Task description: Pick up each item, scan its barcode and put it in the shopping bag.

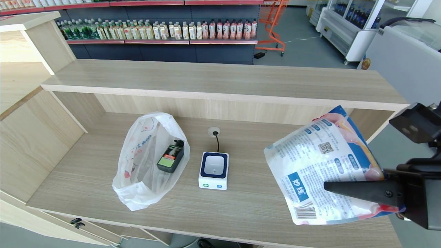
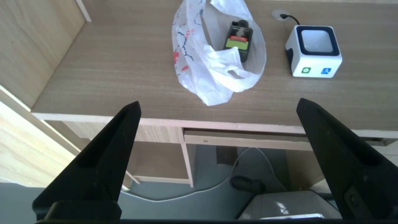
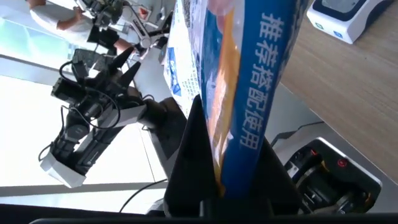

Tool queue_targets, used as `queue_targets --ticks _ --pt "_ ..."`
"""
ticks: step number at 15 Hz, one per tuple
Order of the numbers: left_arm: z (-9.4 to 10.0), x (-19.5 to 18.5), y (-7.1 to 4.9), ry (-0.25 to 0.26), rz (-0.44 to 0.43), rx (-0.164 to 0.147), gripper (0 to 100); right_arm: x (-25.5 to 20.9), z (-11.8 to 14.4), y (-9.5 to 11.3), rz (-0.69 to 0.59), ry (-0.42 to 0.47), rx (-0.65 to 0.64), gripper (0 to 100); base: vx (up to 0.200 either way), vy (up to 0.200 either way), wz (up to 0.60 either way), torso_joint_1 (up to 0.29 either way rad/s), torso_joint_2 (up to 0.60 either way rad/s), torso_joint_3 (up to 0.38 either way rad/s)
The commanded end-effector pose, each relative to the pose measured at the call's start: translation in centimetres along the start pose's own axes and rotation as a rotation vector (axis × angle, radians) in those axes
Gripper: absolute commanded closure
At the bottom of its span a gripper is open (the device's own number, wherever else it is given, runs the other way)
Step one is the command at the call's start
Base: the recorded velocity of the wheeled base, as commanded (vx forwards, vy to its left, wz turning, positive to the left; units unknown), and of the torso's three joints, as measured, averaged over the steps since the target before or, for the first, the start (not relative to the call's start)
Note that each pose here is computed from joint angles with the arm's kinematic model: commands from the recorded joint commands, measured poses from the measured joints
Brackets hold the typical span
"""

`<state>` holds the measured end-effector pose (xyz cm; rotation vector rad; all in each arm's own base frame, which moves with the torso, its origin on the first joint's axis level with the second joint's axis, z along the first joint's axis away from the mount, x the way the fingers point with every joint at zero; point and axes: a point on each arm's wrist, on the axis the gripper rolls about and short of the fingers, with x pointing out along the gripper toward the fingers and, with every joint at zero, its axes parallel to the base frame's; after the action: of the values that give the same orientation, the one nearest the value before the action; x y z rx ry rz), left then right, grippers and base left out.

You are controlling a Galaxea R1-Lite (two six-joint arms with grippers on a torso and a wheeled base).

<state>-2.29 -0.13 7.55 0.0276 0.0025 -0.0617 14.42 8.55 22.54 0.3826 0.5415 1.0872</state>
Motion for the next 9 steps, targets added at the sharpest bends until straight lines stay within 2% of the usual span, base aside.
queue_targets --ticks 1,9 --pt "0.0 0.0 0.0 0.0 0.0 0.0 0 -0.09 -0.03 0.08 0.001 -0.003 -0.003 100 0.0 0.0 0.0 0.0 0.0 0.0" --pt "0.0 0.0 0.0 0.0 0.0 0.0 0 0.05 -0.09 0.0 -0.01 -0.001 0.0 100 0.0 0.0 0.0 0.0 0.0 0.0"
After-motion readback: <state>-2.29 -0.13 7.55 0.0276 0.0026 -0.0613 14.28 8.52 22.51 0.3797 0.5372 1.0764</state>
